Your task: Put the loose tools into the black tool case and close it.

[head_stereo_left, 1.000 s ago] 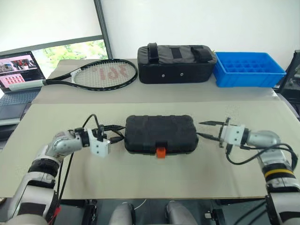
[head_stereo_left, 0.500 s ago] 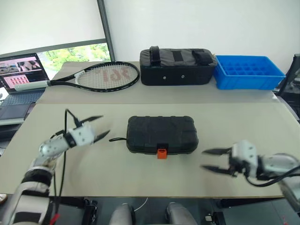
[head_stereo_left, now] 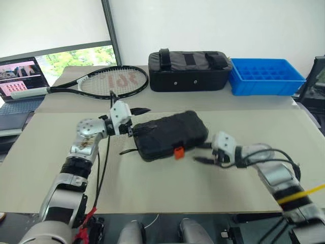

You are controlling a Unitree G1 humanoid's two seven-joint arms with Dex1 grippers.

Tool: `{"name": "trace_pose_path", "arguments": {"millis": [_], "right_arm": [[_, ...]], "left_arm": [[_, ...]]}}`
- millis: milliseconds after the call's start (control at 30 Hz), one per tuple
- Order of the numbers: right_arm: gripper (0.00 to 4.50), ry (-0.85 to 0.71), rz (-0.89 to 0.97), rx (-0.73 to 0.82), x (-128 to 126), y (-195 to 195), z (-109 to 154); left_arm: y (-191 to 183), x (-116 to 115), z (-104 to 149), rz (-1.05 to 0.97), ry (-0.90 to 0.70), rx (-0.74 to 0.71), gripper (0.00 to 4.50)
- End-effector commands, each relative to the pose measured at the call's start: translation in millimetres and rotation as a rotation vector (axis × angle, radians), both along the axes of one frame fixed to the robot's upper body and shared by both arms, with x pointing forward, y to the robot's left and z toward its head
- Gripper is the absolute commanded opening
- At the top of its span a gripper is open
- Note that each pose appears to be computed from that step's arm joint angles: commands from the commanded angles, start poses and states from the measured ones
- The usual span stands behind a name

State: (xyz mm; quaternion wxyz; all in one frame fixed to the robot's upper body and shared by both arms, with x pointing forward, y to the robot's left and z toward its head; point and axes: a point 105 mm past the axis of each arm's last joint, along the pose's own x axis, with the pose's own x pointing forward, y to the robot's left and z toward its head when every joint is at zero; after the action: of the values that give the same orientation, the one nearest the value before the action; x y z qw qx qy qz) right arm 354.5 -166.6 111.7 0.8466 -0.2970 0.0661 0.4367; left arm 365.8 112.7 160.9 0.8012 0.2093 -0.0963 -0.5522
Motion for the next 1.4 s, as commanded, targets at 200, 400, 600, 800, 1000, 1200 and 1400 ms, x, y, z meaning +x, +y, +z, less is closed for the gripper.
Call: {"name": "trace_pose_path", "arguments": {"millis": [200, 400, 600, 800, 1000, 1200, 1400], "right_arm": [[2.63, -0.157, -0.138, 0.078, 21.5, -22.2, 32.6], [2.63, 0.054, -0.121, 0.143, -24.8, -0.5, 13.0], [2.63, 0.175, -0.186, 0.197, -51.6, 41.4, -2.3], [2.63, 0.171, -0.319, 0.24, -44.1, 54.1, -10.7], [2.63, 0.19, -0.354, 0.26, -39.8, 58.4, -11.9], [2.23, 0.191, -0.369, 0.286, -36.3, 61.2, -9.7], [1.17, 0.148, -0.383, 0.288, -38.8, 57.6, -1.7]], "left_arm": [[-25.4, 1.1, -13.4, -0.02, 0.02, 0.026, 3.41], [-38.0, -2.7, -28.9, -0.027, 0.06, 0.075, 3.41], [-35.7, 9.2, -40.4, 0.069, 0.094, 0.103, 3.41], [-41.7, 0.4, -56.4, 0.036, 0.138, 0.146, 3.41], [-46.0, -1.1, -53.1, 0.038, 0.152, 0.123, 3.41], [-48.0, -4.3, -54.6, 0.03, 0.153, 0.134, 3.47], [-50.2, -7.6, -56.2, 0.009, 0.151, 0.153, 3.47]]}}
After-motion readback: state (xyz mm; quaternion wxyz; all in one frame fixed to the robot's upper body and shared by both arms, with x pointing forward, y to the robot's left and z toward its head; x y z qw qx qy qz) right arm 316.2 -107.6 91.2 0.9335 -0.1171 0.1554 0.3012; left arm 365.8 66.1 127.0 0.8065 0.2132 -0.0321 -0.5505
